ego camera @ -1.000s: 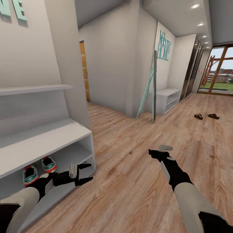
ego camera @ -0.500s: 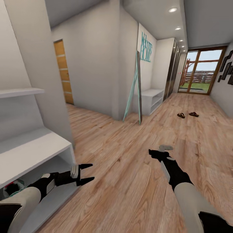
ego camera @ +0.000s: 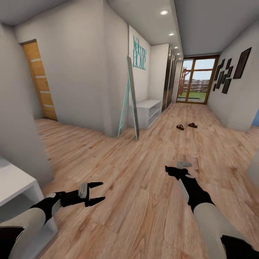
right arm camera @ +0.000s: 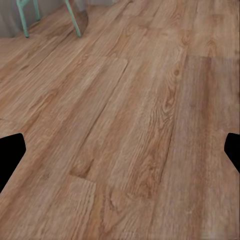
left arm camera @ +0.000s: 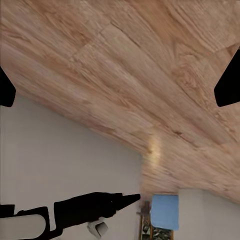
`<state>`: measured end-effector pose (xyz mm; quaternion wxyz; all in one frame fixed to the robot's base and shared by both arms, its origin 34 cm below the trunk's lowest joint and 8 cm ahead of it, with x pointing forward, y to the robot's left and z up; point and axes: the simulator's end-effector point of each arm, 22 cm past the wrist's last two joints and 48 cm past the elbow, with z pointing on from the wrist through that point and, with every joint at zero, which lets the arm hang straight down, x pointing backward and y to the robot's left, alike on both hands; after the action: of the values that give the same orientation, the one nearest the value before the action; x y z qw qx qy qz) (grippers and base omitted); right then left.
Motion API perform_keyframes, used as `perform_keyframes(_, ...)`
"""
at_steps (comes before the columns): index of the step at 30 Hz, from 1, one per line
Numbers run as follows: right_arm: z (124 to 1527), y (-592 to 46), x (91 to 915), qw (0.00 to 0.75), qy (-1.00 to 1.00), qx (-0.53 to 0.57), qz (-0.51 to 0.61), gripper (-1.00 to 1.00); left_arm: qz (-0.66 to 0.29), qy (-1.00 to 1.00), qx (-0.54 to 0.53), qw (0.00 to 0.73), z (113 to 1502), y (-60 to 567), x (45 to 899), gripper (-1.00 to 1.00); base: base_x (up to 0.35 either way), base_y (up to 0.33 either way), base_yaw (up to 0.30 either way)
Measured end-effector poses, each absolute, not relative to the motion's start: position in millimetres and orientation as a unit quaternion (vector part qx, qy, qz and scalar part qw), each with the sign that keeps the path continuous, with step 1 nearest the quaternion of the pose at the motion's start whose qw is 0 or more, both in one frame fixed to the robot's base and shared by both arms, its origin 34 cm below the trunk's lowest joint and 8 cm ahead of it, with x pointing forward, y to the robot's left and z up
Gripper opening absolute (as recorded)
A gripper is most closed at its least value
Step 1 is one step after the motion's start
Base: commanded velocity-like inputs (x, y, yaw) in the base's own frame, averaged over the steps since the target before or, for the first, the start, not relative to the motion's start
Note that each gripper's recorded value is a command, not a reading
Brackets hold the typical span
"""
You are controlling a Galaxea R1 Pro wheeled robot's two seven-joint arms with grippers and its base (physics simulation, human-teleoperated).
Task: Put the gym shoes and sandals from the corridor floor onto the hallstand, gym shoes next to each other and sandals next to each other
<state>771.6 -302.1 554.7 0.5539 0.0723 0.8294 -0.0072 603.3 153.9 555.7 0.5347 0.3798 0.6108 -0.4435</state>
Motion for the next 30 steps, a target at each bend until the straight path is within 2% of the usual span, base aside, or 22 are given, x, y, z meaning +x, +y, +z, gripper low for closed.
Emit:
perform_keyframes(22,559.3,-302.1,771.3,0.557,0.828,0.072,-0.007,1.00,-0.442,0.609,0.381,0.537,559.5,153.9,603.2,1.00,0.306,-0.238,-0.298)
perform_keyframes(30,559.4,-301.9,771.4,0.557,0.828,0.072,-0.007,1.00,-0.442,0.609,0.380,0.538,559.7,154.9,603.4,1.00,0.331,-0.169,-0.062)
